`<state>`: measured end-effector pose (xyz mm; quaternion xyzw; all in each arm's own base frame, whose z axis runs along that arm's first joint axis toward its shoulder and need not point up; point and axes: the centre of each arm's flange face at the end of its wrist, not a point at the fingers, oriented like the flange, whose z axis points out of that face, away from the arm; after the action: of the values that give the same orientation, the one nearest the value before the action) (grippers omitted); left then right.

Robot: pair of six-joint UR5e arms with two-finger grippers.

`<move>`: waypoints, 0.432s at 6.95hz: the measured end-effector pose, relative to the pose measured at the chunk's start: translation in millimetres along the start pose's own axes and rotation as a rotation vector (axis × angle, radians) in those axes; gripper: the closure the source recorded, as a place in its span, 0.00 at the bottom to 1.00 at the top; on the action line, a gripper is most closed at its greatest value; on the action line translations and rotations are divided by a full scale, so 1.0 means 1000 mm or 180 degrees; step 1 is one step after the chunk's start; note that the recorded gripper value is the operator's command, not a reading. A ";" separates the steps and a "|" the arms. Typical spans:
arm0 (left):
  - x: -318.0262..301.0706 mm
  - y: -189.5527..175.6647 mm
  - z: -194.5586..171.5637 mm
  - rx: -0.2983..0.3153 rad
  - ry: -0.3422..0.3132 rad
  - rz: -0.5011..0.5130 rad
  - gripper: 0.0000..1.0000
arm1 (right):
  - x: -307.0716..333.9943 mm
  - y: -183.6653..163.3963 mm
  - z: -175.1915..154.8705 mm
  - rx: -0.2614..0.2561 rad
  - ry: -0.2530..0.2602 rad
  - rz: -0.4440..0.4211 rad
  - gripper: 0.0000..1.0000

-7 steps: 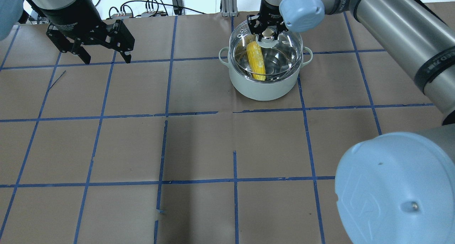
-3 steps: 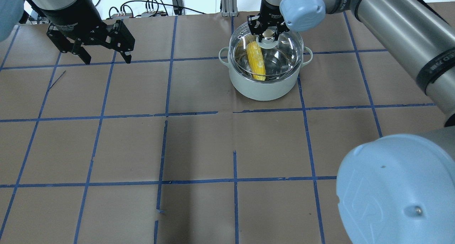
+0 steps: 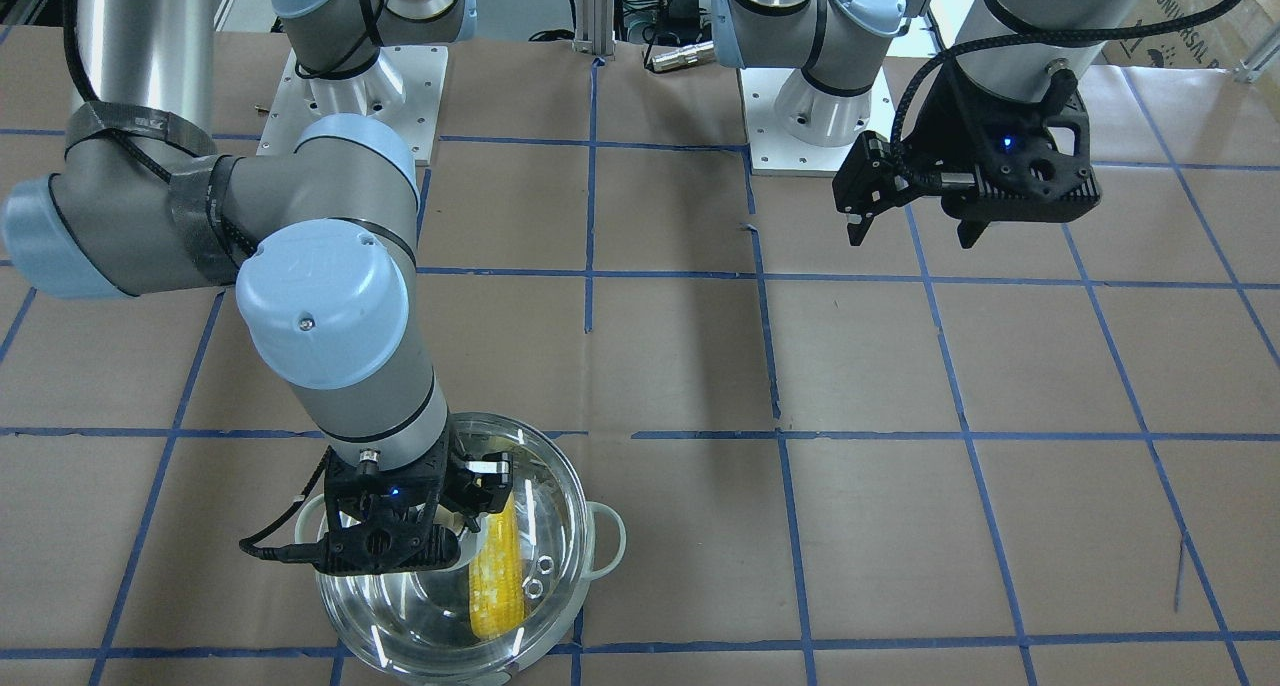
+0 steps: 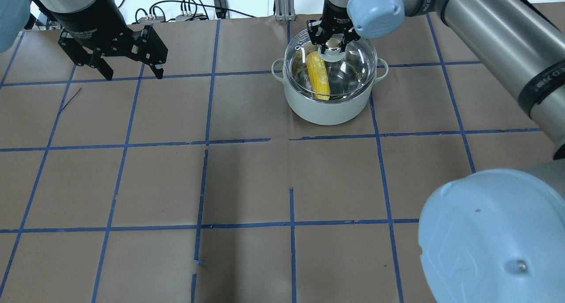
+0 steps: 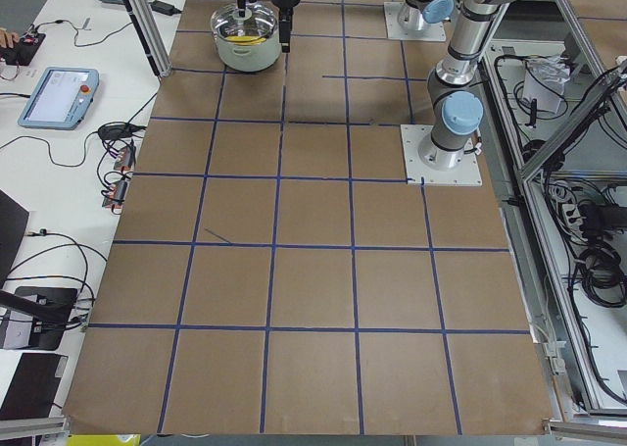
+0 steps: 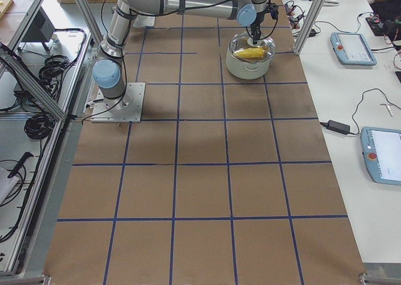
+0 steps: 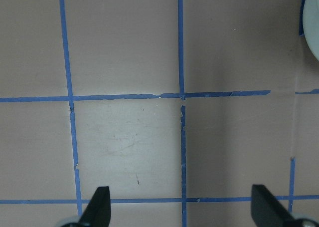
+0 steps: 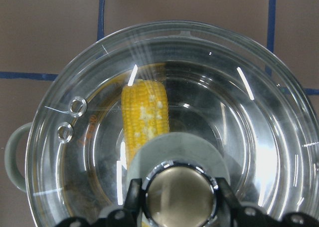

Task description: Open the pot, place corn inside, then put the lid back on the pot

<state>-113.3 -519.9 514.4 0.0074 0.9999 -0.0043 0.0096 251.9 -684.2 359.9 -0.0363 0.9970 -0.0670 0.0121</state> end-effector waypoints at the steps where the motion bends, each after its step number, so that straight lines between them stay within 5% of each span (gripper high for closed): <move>1: 0.000 0.000 0.000 0.0001 0.0000 0.0000 0.00 | 0.000 0.000 0.000 -0.0004 0.0000 -0.0001 0.70; 3: 0.000 0.000 0.000 0.0000 0.0000 0.0000 0.00 | 0.000 0.001 0.002 -0.0018 -0.0002 -0.0001 0.67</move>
<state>-113.3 -519.9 514.2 0.0074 0.9999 -0.0042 0.0096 252.0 -683.2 357.8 -0.0364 0.9972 -0.0641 0.0122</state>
